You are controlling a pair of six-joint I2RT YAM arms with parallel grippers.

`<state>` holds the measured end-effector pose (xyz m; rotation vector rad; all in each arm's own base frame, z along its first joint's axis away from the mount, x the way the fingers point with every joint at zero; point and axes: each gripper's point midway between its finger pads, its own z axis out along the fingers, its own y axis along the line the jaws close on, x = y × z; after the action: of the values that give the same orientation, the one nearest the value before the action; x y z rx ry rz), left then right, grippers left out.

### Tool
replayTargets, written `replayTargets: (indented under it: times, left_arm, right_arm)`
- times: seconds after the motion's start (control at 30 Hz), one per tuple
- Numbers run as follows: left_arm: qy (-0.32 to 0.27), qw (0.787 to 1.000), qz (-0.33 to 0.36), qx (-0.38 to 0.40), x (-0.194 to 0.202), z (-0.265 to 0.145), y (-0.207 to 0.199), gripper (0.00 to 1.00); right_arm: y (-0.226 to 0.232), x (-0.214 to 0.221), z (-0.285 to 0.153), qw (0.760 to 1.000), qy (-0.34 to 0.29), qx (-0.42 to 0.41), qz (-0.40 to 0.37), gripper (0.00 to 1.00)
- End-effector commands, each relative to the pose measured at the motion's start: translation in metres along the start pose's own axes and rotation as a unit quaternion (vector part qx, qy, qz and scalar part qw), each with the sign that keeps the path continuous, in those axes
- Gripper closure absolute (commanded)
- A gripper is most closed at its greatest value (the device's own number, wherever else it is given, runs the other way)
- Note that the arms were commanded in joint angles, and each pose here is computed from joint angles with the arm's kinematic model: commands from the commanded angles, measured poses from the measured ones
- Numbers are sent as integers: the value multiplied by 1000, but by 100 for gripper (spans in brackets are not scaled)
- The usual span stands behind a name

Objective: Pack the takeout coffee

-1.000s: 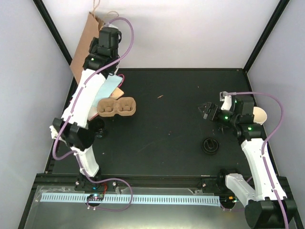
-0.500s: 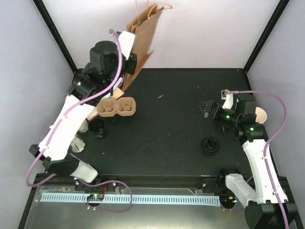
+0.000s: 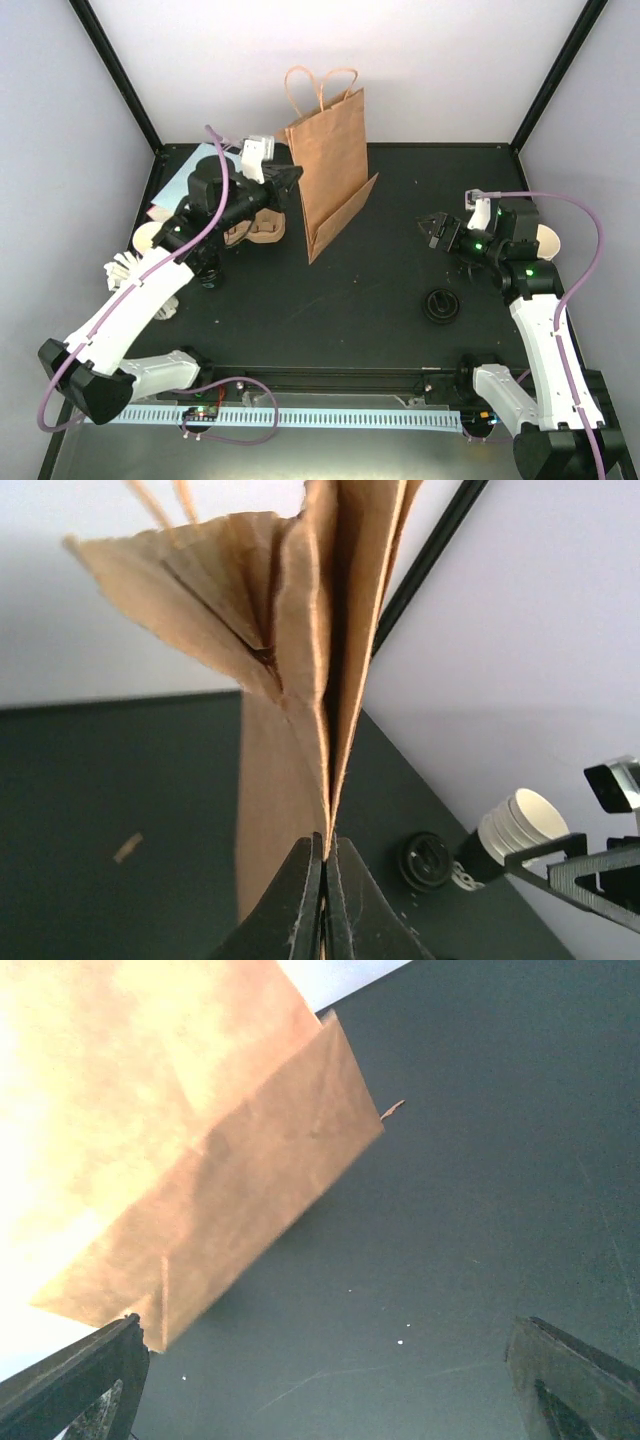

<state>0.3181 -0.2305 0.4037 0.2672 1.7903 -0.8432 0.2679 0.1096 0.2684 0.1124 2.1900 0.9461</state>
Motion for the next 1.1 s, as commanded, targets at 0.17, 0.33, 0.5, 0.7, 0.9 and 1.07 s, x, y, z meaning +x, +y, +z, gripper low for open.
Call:
replayTargets:
  times: [0.17, 0.33, 0.5, 0.7, 0.9, 1.07]
  left_arm:
    - [-23, 988, -83, 126, 16, -4, -23, 99]
    - [0, 984, -83, 156, 35, -3, -28, 98]
    - [5, 979, -80, 190, 47, -5, -34, 99]
    - [11, 974, -65, 219, 59, -7, -39, 98]
    - [17, 974, -51, 218, 66, -8, -38, 98]
    - [18, 974, -43, 220, 70, -10, -38, 99]
  right_arm:
    - [-11, -2, 3, 999, 2, 32, 3, 0]
    - [-34, -11, -1, 992, 4, 115, 55, 0]
    - [-38, -21, -1, 987, 32, 151, 46, 0]
    - [-43, -21, 1, 983, 47, 168, 52, 0]
    - [-29, -36, -5, 986, 33, 157, 41, 0]
    - [-19, -56, -23, 983, -1, 178, 52, 0]
